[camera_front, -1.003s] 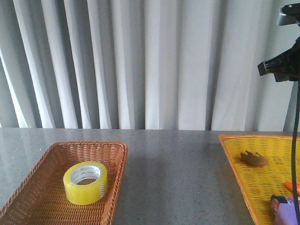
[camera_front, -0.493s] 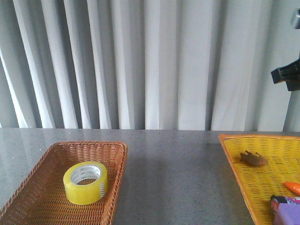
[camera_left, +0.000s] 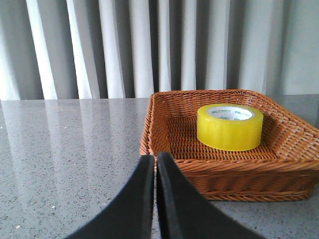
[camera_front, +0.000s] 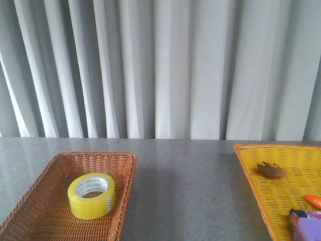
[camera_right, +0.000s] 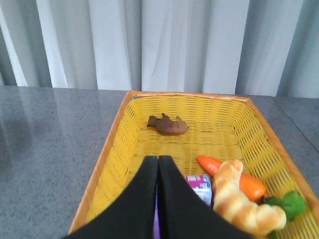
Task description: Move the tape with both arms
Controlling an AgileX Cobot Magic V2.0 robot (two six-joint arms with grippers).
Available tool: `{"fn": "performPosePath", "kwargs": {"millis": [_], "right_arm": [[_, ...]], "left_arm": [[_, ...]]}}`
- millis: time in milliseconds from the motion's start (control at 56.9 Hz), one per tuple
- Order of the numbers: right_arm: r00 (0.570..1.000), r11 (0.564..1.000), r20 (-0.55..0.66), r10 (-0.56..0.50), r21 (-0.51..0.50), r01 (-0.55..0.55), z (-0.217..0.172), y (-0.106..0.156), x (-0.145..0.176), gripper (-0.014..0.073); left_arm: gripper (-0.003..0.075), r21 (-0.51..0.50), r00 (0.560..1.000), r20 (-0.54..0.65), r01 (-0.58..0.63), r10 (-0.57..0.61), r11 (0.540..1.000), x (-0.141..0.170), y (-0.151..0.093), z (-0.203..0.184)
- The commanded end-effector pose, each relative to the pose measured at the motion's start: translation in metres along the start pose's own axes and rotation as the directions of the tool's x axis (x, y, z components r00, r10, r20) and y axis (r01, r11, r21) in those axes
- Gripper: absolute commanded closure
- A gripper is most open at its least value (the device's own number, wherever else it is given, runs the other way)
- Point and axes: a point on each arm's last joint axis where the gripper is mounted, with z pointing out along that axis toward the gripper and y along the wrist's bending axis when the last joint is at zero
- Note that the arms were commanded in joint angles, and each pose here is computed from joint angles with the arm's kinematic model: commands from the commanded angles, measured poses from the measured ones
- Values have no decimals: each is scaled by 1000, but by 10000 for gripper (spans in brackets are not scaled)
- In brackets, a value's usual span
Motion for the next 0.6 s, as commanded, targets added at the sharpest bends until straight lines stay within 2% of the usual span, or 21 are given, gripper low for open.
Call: {"fn": "performPosePath", "kwargs": {"millis": [0,141,246,440,580], "right_arm": [[990,1000,138,-2,9,0,-25,1,21,602],[991,1000,134,15,0,-16,-44,3,70,602],[990,1000,139,28,-5,-28,-48,4,94,602],[991,999,127,38,-8,-37,-47,5,121,602],[990,996,113,84,-17,-82,-42,6,140,602]], "left_arm": [[725,11,996,93,14,-15,1000,-10,-1,-2],[725,11,996,93,14,-15,1000,-10,-1,-2],[725,11,996,93,14,-15,1000,-10,-1,-2],[725,11,996,93,14,-15,1000,-10,-1,-2],[725,10,996,92,14,-15,1000,-10,-1,-2]]}}
